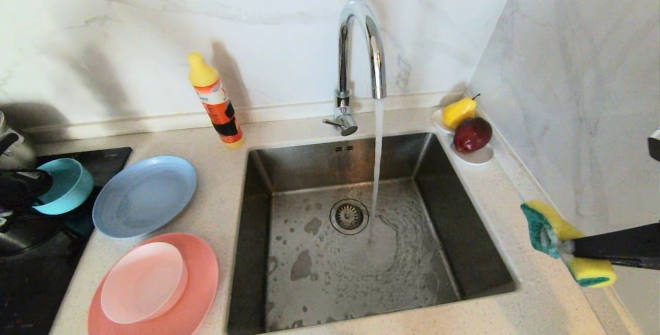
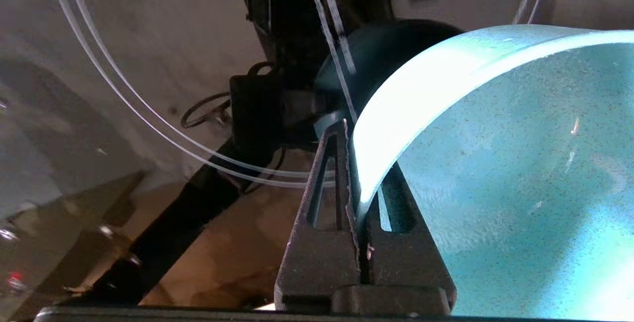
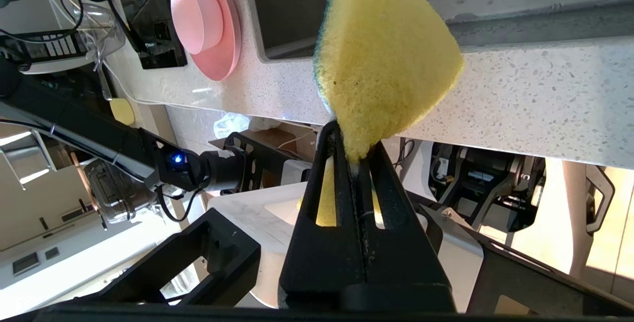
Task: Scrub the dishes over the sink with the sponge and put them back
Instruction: Place the bowl on the table
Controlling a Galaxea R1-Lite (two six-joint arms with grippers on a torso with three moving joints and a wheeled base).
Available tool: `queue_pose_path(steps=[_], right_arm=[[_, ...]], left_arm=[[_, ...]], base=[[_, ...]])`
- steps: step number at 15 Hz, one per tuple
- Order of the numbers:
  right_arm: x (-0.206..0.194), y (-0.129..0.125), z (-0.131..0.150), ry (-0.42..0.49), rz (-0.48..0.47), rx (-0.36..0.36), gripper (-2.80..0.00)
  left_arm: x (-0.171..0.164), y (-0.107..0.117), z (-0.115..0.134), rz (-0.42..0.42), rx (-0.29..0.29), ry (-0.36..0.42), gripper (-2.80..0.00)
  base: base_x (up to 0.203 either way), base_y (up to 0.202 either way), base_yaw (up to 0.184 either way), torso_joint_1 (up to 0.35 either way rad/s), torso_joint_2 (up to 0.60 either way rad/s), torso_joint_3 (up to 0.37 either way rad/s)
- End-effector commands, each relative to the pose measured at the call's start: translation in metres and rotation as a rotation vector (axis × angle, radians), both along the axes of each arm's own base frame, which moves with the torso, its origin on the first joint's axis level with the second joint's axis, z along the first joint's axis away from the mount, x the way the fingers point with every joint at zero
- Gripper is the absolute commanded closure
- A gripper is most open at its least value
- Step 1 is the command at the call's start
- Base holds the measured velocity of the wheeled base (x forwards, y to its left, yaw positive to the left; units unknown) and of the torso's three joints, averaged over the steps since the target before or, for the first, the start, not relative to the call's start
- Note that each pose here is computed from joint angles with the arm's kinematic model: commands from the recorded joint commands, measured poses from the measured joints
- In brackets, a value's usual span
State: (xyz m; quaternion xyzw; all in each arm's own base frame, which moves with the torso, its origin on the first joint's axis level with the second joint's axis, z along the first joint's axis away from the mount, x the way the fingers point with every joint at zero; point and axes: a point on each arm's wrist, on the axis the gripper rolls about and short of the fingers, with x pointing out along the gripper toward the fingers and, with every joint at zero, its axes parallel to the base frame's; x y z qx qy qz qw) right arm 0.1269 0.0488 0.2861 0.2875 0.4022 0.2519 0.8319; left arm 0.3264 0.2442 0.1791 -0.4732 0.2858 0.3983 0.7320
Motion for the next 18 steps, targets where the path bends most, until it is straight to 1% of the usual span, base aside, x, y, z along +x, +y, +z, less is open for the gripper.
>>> queue_pose_path(steps=[1, 5, 6, 10, 11, 13, 15, 16, 18], right_arm=[[-0.002, -0.001, 0.000, 0.000, 0.000, 0.004, 0.00], [-0.003, -0.001, -0.001, 0.002, 0.000, 0.004, 0.00], [-0.003, -0.001, -0.001, 0.002, 0.000, 0.004, 0.00], [-0.003, -0.001, 0.000, 0.001, 0.000, 0.004, 0.00], [-0.003, -0.001, 0.000, 0.000, 0.000, 0.004, 0.00], [-0.003, -0.001, -0.001, 0.002, 0.002, 0.004, 0.00], [0.002, 0.001, -0.001, -0.003, 0.010, 0.010, 0.00], [0.003, 0.001, 0.000, -0.008, 0.012, 0.012, 0.00], [0.004, 0.002, 0.000, -0.006, 0.010, 0.011, 0.00]], left_arm=[[0.001, -0.002, -0.001, -0.003, -0.006, 0.003, 0.00], [0.004, 0.000, 0.006, -0.002, 0.013, -0.023, 0.00], [0.004, -0.001, 0.006, -0.004, 0.013, -0.023, -2.80], [0.005, -0.003, 0.008, -0.010, 0.016, -0.026, -2.80], [0.002, -0.005, 0.014, -0.010, 0.023, -0.037, -2.80], [-0.011, -0.017, 0.042, -0.022, 0.049, -0.092, -2.80], [-0.034, -0.040, 0.081, -0.070, 0.069, -0.188, -2.80], [-0.048, -0.053, 0.101, -0.089, 0.092, -0.234, 0.00], [-0.080, -0.079, 0.136, -0.121, 0.139, -0.297, 0.00]], base=[[0.000, 0.000, 0.000, 0.000, 0.00, 0.000], [0.000, 0.000, 0.000, 0.000, 0.00, 0.000], [0.000, 0.000, 0.000, 0.000, 0.00, 0.000], [0.000, 0.000, 0.000, 0.000, 0.00, 0.000], [0.000, 0.000, 0.000, 0.000, 0.00, 0.000], [0.000, 0.000, 0.000, 0.000, 0.00, 0.000], [0.000, 0.000, 0.000, 0.000, 0.00, 0.000], [0.000, 0.000, 0.000, 0.000, 0.00, 0.000], [0.000, 0.000, 0.000, 0.000, 0.00, 0.000]])
